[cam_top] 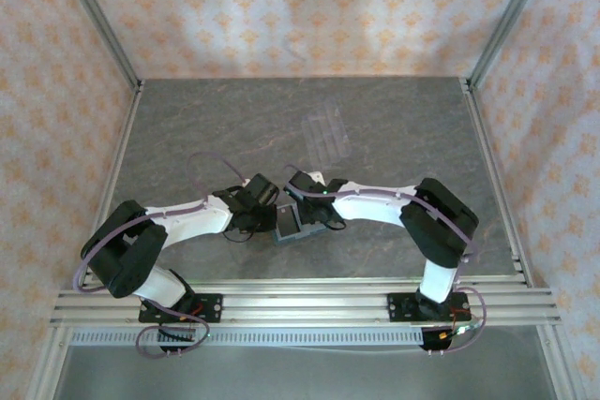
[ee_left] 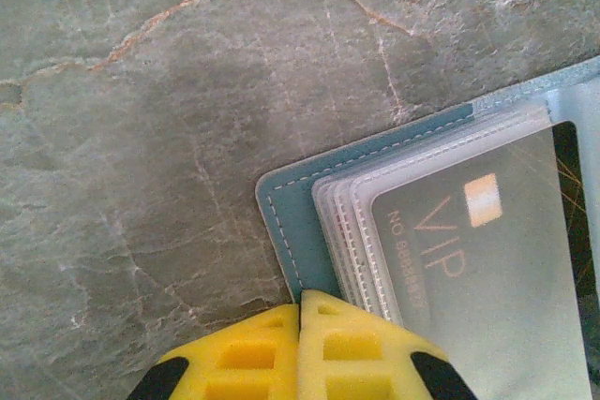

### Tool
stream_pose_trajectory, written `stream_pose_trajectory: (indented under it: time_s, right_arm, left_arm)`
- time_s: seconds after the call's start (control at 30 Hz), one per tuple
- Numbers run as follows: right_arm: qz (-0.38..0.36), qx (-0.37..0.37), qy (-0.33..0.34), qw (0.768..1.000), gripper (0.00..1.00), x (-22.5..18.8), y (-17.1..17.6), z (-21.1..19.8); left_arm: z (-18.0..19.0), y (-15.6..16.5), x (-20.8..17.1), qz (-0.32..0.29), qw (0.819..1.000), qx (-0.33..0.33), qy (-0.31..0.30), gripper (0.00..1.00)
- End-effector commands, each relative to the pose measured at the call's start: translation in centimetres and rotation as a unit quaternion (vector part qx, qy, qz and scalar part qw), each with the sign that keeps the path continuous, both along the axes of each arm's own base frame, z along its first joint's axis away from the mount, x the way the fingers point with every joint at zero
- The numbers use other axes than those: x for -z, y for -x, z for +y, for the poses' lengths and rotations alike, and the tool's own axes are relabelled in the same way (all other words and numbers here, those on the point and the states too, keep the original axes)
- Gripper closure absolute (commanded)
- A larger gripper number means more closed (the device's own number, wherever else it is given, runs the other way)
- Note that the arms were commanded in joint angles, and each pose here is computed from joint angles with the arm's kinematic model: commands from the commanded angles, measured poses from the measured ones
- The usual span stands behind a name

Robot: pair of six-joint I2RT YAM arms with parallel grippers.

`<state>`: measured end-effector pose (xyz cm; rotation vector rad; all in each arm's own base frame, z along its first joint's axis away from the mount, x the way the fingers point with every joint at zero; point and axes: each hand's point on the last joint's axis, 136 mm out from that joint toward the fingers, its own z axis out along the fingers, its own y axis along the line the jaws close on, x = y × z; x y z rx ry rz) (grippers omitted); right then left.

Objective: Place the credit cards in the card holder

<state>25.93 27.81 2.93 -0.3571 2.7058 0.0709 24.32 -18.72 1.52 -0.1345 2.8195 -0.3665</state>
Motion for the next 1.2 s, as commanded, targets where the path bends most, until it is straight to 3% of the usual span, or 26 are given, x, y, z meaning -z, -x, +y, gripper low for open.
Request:
stream_pose_trajectory:
  time_s: [0.0, 0.13, 0.27, 0.4, 0.6, 0.73, 0.97, 1.17]
  right_arm:
    - [-0.036, 0.012, 0.079, 0.996, 0.52, -0.2, -0.6, -2.2]
    - [-0.045, 0.015, 0.092, 0.995, 0.53, -0.3, -0.5, -2.8]
    - [-0.06, 0.02, 0.094, 0.994, 0.6, -1.2, -0.5, -3.3]
    - [-0.067, 0.023, 0.099, 0.993, 0.72, -1.9, -0.5, -3.8]
    - [-0.069, 0.026, 0.098, 0.992, 0.97, -2.4, -0.4, -4.1]
    - [-0.074, 0.03, 0.082, 0.993, 1.0, -3.6, -0.3, -4.1]
    - [-0.049, 0.011, -0.047, 0.998, 1.0, -6.6, 0.9, -1.5]
    - [0.001, 0.018, -0.203, 0.979, 1.0, -8.2, 1.8, 1.9]
  left_arm:
    - [1.3, 1.7, 2.3, 0.036, 0.999, 0.001, -0.027, 0.97]
    - [1.3, 1.7, 2.4, 0.037, 0.999, 0.0, -0.026, 0.97]
    - [1.2, 1.7, 2.5, 0.038, 0.999, 0.0, -0.027, 0.97]
    - [1.2, 1.6, 2.5, 0.039, 0.999, 0.001, -0.027, 0.97]
    - [0.6, 1.4, 2.3, 0.037, 0.999, 0.01, -0.02, 0.97]
    - [-0.5, 1.1, 1.8, 0.03, 0.999, 0.029, -0.026, 0.97]
    - [-4.1, 0.1, 1.3, 0.02, 0.999, 0.041, 0.005, 0.97]
    - [-6.9, -1.0, 1.3, 0.02, 0.998, 0.025, 0.051, 0.97]
